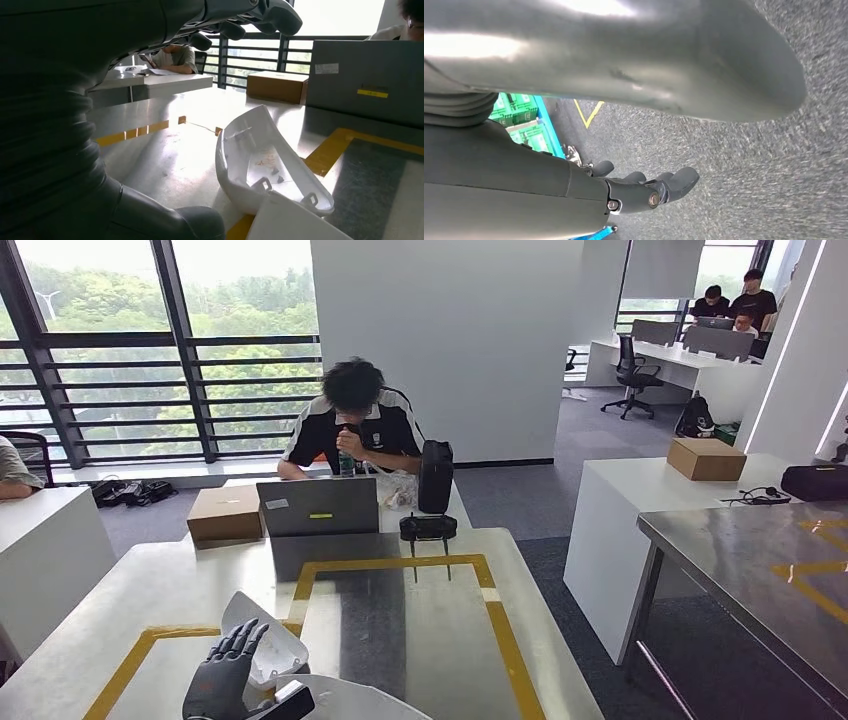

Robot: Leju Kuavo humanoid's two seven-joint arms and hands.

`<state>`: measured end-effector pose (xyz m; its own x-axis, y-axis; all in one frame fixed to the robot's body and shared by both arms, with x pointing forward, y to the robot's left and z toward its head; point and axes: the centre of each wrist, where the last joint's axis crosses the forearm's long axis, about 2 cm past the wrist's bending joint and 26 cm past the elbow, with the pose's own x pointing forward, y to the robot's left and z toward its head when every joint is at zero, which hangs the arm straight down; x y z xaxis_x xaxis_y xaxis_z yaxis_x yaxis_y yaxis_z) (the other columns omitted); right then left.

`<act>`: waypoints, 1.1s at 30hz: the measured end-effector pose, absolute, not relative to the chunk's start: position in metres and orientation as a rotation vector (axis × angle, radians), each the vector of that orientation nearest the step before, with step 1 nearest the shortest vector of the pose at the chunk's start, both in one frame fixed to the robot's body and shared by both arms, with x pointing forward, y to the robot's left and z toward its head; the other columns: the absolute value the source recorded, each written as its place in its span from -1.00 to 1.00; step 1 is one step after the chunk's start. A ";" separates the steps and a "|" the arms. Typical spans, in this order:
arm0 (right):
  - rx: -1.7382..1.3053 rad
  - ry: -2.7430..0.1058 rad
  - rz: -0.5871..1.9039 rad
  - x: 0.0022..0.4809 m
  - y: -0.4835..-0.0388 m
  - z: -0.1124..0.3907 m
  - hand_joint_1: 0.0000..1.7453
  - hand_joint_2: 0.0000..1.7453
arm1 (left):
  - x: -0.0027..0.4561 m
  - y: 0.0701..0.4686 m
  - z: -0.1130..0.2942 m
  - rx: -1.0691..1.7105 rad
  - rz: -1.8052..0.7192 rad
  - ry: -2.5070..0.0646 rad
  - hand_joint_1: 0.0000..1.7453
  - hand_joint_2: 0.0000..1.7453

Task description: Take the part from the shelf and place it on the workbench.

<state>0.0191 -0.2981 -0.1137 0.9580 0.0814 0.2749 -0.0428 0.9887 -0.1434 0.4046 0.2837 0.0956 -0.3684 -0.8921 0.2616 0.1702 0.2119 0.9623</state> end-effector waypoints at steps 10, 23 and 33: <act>-0.147 -0.275 0.052 0.012 -0.300 -0.114 -1.00 -1.00 | 0.398 0.323 0.087 0.748 -1.329 -1.430 -1.00 1.00; -0.175 -0.288 0.047 0.019 -0.308 -0.113 -1.00 -1.00 | 0.418 0.308 0.113 0.758 -1.313 -1.483 -1.00 1.00; -0.219 -0.307 0.010 0.031 -0.316 -0.112 -1.00 -1.00 | 0.430 0.303 0.131 0.786 -1.307 -1.502 -1.00 1.00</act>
<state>0.0311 -0.3155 -0.1122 0.9534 0.0428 0.2987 0.0237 0.9762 -0.2154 0.4304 0.3030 0.1306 -0.3318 -0.9108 0.2456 0.1170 0.2185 0.9688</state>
